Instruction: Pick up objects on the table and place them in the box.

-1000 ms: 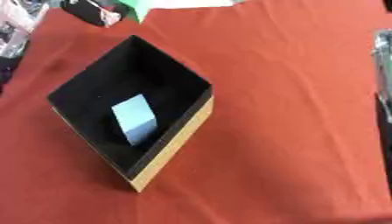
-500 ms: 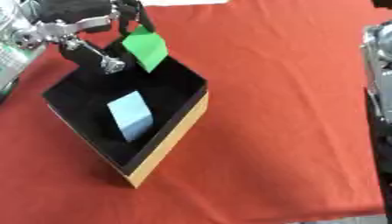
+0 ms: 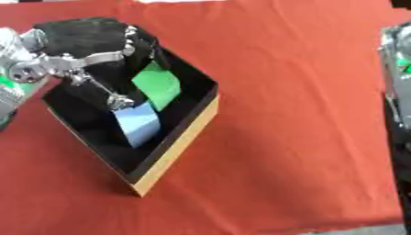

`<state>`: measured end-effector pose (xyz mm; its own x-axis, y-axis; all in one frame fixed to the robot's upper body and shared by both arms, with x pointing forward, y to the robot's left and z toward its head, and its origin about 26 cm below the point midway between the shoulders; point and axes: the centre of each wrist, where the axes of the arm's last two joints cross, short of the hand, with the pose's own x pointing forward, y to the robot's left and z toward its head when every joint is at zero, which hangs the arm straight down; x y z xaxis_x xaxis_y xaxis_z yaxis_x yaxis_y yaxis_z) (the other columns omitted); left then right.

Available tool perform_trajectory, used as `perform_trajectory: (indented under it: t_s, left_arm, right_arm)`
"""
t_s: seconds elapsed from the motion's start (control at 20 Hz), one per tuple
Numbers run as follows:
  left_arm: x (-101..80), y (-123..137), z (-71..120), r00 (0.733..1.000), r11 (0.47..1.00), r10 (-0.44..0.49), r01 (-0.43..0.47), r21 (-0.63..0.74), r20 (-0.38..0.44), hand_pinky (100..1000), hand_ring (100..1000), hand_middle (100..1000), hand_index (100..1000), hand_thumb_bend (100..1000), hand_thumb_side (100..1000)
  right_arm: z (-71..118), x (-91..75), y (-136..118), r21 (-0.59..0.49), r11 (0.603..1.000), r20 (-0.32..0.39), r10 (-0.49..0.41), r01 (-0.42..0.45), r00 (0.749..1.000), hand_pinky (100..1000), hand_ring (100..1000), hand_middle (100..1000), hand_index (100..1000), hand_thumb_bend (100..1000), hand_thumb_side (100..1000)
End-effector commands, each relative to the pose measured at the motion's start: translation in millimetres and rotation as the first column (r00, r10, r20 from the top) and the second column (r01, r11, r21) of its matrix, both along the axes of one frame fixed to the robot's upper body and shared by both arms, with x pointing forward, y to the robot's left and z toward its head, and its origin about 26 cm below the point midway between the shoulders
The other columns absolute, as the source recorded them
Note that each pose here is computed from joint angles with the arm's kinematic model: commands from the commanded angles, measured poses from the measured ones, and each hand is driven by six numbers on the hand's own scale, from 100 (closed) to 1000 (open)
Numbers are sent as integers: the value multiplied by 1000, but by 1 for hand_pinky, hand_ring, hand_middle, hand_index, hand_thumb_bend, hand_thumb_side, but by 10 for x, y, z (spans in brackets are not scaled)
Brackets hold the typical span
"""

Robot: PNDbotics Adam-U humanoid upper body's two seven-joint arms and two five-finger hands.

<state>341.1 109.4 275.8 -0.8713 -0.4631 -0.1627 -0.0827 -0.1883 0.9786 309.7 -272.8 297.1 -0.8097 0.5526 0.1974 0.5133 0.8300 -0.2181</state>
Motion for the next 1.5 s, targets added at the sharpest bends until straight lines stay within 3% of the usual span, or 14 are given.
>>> perform_trajectory:
  t_s: [0.05, 0.25, 0.55, 0.8, 1.1, 1.5]
  left_arm:
    - [-176, 36, 150, 998, 1000, 20, -20, -1, 51, 337, 533, 535, 696, 221, 100]
    - [-278, 28, 176, 998, 999, 35, -34, -6, 51, 335, 532, 534, 696, 213, 109]
    - [-303, 23, 147, 999, 999, 31, -32, 14, 45, 420, 611, 631, 780, 205, 235]
    - [-293, 14, 95, 999, 999, 18, -19, 48, 30, 589, 805, 882, 952, 223, 461]
    - [-265, 13, 55, 999, 995, 22, -27, 92, 48, 645, 859, 946, 982, 293, 467]
    - [-283, 22, 68, 997, 997, 24, -29, 68, 75, 643, 857, 949, 980, 264, 434]
  right_arm:
    - [97, -44, 0, -5, 1000, 34, 2, -2, 999, 785, 628, 519, 807, 100, 672]
    - [98, -44, 0, -4, 1000, 33, 3, -3, 999, 785, 627, 518, 807, 100, 672]
    - [101, -44, -1, -3, 1000, 34, 3, -3, 999, 785, 626, 517, 807, 100, 672]
    - [107, -45, 1, -3, 1000, 34, 5, -5, 999, 785, 626, 516, 807, 100, 672]
    - [113, -45, 2, -2, 1000, 35, 7, -7, 999, 785, 626, 516, 807, 100, 672]
    - [114, -45, 1, -1, 1000, 36, 6, -6, 999, 785, 626, 516, 807, 100, 672]
